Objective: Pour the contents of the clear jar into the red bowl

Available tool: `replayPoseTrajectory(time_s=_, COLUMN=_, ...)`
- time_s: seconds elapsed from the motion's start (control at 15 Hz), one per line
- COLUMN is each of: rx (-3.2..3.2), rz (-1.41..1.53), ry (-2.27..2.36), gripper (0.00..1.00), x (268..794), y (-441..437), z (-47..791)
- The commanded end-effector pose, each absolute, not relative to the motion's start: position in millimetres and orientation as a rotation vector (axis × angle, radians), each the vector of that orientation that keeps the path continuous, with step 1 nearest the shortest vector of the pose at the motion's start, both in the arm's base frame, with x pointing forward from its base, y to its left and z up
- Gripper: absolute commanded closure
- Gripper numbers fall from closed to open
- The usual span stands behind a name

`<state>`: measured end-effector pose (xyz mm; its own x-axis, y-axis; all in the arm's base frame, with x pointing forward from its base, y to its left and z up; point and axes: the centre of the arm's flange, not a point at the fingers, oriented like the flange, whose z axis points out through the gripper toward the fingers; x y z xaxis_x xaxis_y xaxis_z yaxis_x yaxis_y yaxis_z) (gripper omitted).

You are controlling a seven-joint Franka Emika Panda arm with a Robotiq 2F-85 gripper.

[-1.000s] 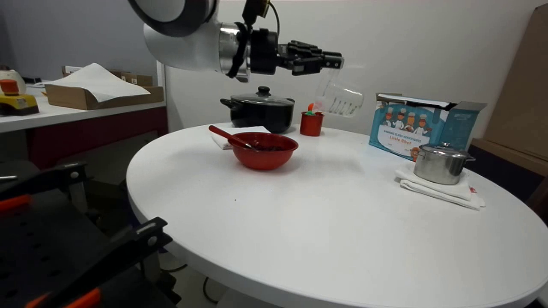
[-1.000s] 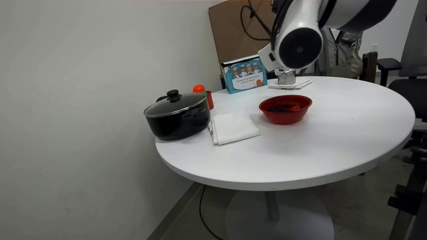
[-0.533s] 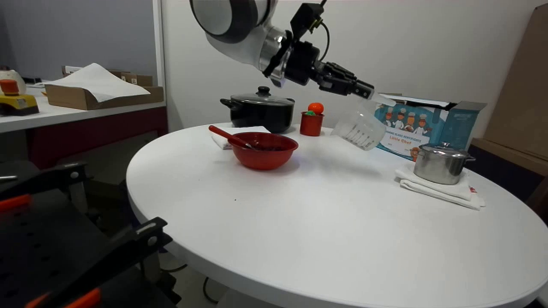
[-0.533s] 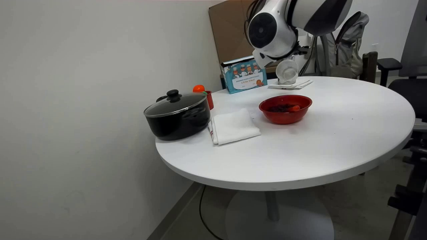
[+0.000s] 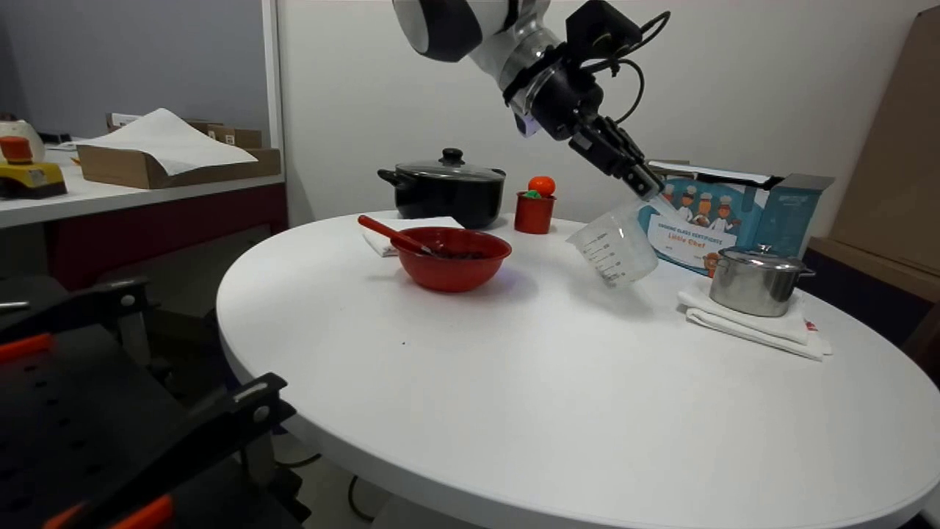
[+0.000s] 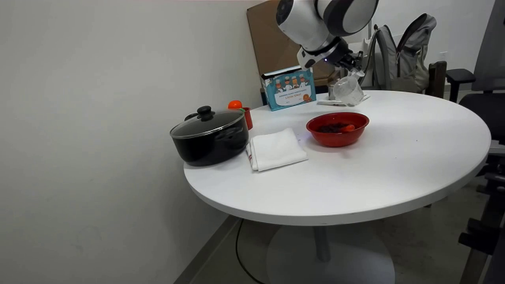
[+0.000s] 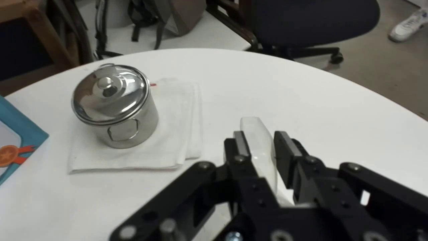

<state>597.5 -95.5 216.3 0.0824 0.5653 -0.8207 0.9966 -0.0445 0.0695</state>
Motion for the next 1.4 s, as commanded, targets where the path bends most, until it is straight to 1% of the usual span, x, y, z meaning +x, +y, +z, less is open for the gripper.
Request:
replayPoseTrajectory(time_s=0.0, rx=1.892, rz=-0.863, ry=1.627, gripper=0.87, x=628, y=-110, z=245)
replayPoseTrajectory(time_s=0.2, rx=2.103, rz=-0.834, ry=1.655, gripper=0.87, x=624, y=-120, z=259)
replayPoseTrajectory(time_s=0.53, rx=2.480, rz=-0.711, ry=1.534, gripper=0.87, x=612, y=-134, z=235)
replayPoseTrajectory(time_s=0.93, rx=2.794, rz=-0.409, ry=1.296, gripper=0.87, x=623, y=-167, z=235)
replayPoseTrajectory(time_s=1.13, rx=2.845, rz=-0.217, ry=1.195, gripper=0.87, x=626, y=-177, z=240)
replayPoseTrajectory(time_s=1.33, rx=2.814, rz=-0.137, ry=1.190, gripper=0.87, x=624, y=-177, z=238)
